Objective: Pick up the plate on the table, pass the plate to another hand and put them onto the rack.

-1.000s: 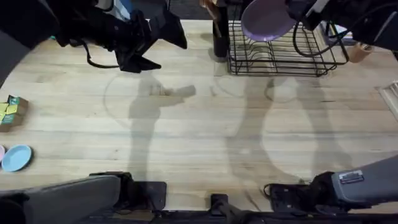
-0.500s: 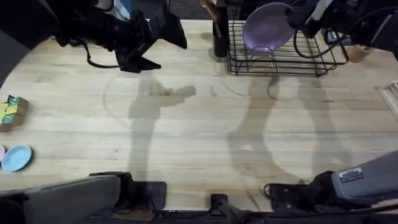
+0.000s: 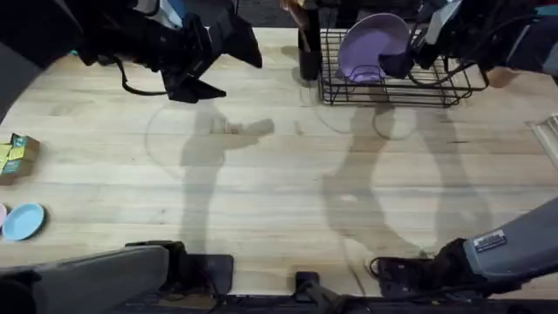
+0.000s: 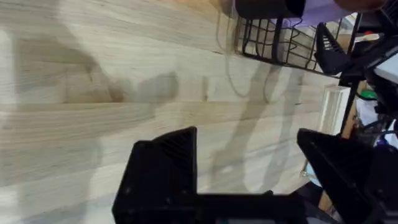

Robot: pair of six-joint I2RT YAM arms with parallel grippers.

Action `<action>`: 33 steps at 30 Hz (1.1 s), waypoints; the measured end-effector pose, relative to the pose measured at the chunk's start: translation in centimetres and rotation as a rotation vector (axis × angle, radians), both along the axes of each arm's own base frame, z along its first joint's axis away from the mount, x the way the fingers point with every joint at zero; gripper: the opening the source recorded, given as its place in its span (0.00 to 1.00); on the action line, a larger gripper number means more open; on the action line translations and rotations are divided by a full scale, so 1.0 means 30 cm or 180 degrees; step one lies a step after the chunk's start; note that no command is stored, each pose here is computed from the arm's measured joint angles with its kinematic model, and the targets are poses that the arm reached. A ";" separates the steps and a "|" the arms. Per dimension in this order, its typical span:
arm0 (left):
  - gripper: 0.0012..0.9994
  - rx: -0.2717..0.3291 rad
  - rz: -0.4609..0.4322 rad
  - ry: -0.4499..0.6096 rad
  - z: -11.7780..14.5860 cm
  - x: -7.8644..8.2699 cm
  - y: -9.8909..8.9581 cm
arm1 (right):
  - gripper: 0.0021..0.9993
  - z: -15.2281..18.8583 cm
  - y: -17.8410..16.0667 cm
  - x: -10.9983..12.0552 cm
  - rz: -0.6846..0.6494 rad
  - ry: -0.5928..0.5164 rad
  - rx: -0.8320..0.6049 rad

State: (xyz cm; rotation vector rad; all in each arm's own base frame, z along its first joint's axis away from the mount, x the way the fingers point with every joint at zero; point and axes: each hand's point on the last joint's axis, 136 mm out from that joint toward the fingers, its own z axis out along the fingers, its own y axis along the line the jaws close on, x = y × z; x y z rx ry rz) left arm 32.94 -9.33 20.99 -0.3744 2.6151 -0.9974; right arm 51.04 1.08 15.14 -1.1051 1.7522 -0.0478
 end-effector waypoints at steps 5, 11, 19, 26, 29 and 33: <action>0.99 0.0000 0.0000 0.0000 0.000 0.000 0.000 | 1.00 0.054 0.001 -0.006 -0.0089 -0.0019 0.0126; 0.99 0.0000 0.0000 0.0000 0.000 0.000 0.000 | 1.00 0.198 0.013 -0.075 -0.0306 0.0083 0.0481; 0.99 0.0000 0.0000 0.0000 0.000 0.000 0.000 | 1.00 0.225 0.040 -0.235 -0.0519 0.0708 0.0798; 0.99 0.0000 0.0000 0.0001 0.000 0.000 0.000 | 1.00 0.313 0.064 -0.379 -0.0762 0.1028 0.1132; 0.99 0.0000 0.0000 0.0000 0.000 0.000 0.000 | 1.00 0.354 0.075 -0.439 -0.0871 0.1120 0.1284; 0.99 0.0000 0.0000 0.0001 0.000 0.000 0.000 | 1.00 0.397 0.086 -0.507 -0.1018 0.1239 0.1492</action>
